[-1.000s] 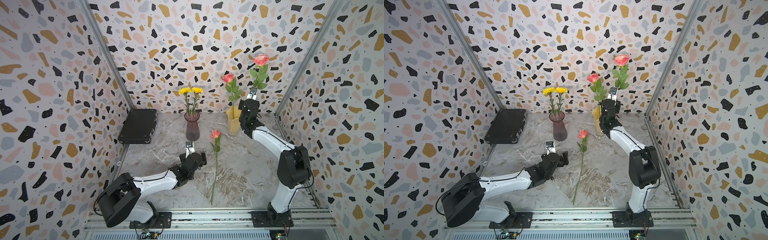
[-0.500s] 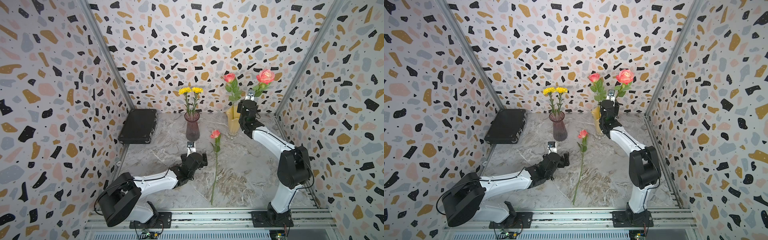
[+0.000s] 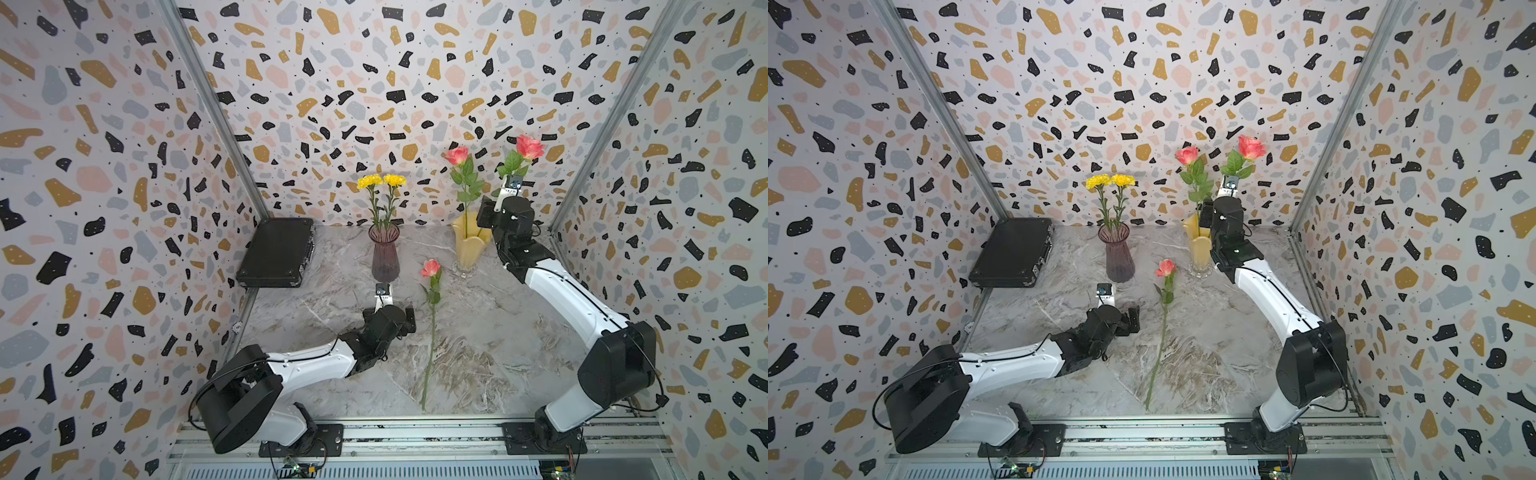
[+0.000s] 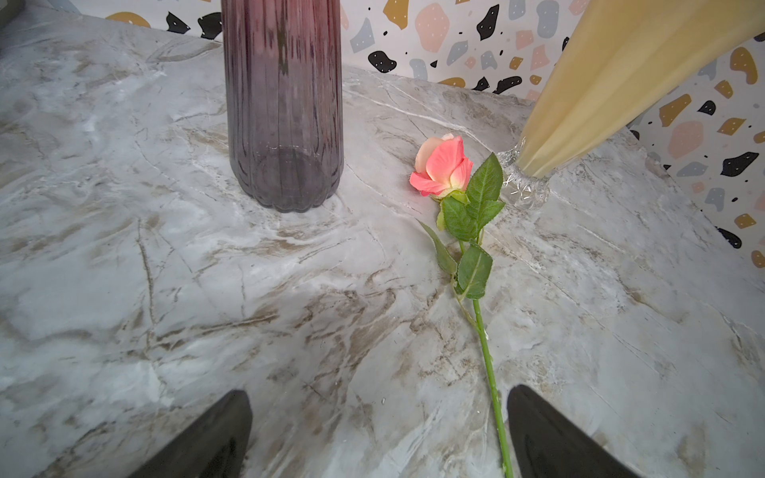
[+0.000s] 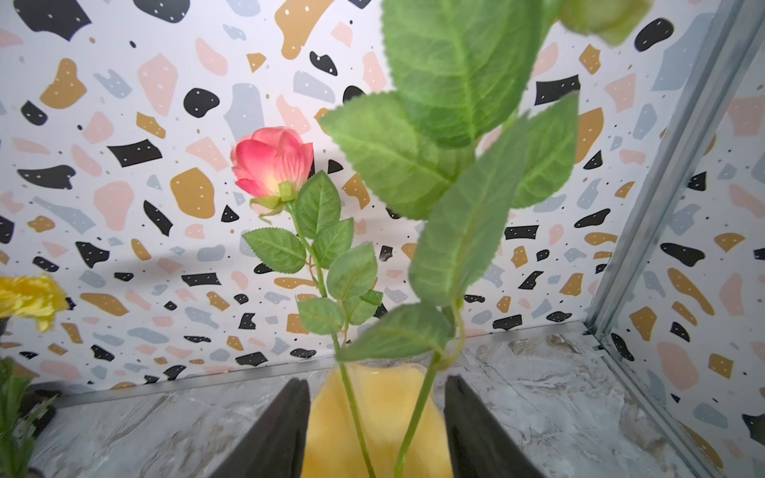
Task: Arrange the flowers in different vases according to their colors
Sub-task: Insert the flower into the vase, then pick up the flower at the center of the board.
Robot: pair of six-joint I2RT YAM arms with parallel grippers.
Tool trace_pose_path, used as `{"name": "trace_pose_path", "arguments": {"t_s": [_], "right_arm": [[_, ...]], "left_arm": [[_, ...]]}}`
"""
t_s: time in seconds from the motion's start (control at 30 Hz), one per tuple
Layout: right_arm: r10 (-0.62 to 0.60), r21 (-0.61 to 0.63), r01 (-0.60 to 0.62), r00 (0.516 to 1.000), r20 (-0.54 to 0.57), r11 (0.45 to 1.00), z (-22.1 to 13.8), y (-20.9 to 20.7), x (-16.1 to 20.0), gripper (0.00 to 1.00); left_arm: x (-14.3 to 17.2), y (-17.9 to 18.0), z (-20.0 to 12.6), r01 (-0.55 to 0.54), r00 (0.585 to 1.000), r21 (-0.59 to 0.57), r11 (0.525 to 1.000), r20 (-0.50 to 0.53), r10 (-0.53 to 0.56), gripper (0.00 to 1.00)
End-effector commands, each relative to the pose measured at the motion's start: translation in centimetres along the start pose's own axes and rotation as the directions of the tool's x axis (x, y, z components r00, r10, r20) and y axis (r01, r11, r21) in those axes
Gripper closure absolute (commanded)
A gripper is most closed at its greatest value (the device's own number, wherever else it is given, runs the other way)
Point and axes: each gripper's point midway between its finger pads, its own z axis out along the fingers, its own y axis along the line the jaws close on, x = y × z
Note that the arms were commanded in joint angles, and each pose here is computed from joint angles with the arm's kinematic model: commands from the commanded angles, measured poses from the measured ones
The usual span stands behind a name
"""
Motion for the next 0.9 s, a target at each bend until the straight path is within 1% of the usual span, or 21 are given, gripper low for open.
{"name": "trace_pose_path", "arguments": {"t_s": [0.0,0.13,0.2,0.27,0.37,0.43,0.5,0.57,0.67,0.77,0.87], "right_arm": [[0.018,-0.025,-0.019,0.999,-0.048,0.999,-0.9,0.2,0.1,0.41],[0.009,-0.021,-0.011,0.996,-0.088,1.0,-0.7,0.3,0.2,0.38],[0.0,-0.006,-0.001,0.991,-0.135,1.0,-0.7,0.1,1.0,0.37],[0.01,-0.03,-0.015,0.986,-0.169,0.999,-1.0,0.5,1.5,0.37],[0.033,-0.084,-0.051,0.979,-0.201,0.995,-2.2,1.5,1.9,0.36],[0.026,-0.105,-0.052,0.972,-0.232,0.993,-3.6,2.3,2.6,0.36],[-0.006,-0.15,-0.031,0.97,-0.243,0.988,-5.1,3.6,3.7,0.36],[-0.063,-0.185,0.016,0.964,-0.257,0.983,-6.6,4.9,5.2,0.36],[-0.16,-0.22,0.093,0.939,-0.306,0.971,-8.8,6.2,8.3,0.35],[-0.214,-0.258,0.118,0.899,-0.382,0.959,-10.6,6.7,12.9,0.34],[-0.261,-0.275,0.144,0.849,-0.459,0.951,-12.5,6.5,18.2,0.33]], "left_arm": [[-1.5,-0.8,0.2,0.006,0.999,0.014,1.0,0.032,-0.006,0.01],[-1.4,-0.8,0.4,-0.002,1.0,0.008,1.0,0.027,0.002,0.01],[-1.4,-0.8,0.4,-0.004,1.0,0.007,1.0,0.024,0.003,0.0],[-1.4,-0.7,0.4,-0.006,1.0,0.004,1.0,0.023,0.006,0.01],[-1.5,-0.5,0.3,-0.004,1.0,-0.005,1.0,0.027,0.004,0.0],[-1.6,-0.3,0.1,-0.001,1.0,-0.013,1.0,0.028,0.002,0.01],[-1.8,-0.2,-0.2,0.002,0.999,-0.015,1.0,0.035,-0.002,0.01],[-2.1,0.3,-0.5,0.012,0.999,-0.033,0.999,0.054,-0.01,0.01],[-2.4,1.7,-0.9,0.028,0.996,-0.09,0.996,0.084,-0.021,0.01],[-2.7,2.6,-1.3,0.034,0.995,-0.138,0.99,0.1,-0.02,0.0],[-2.6,3.5,-1.7,0.041,0.996,-0.193,0.98,0.08,-0.026,0.01]]}}
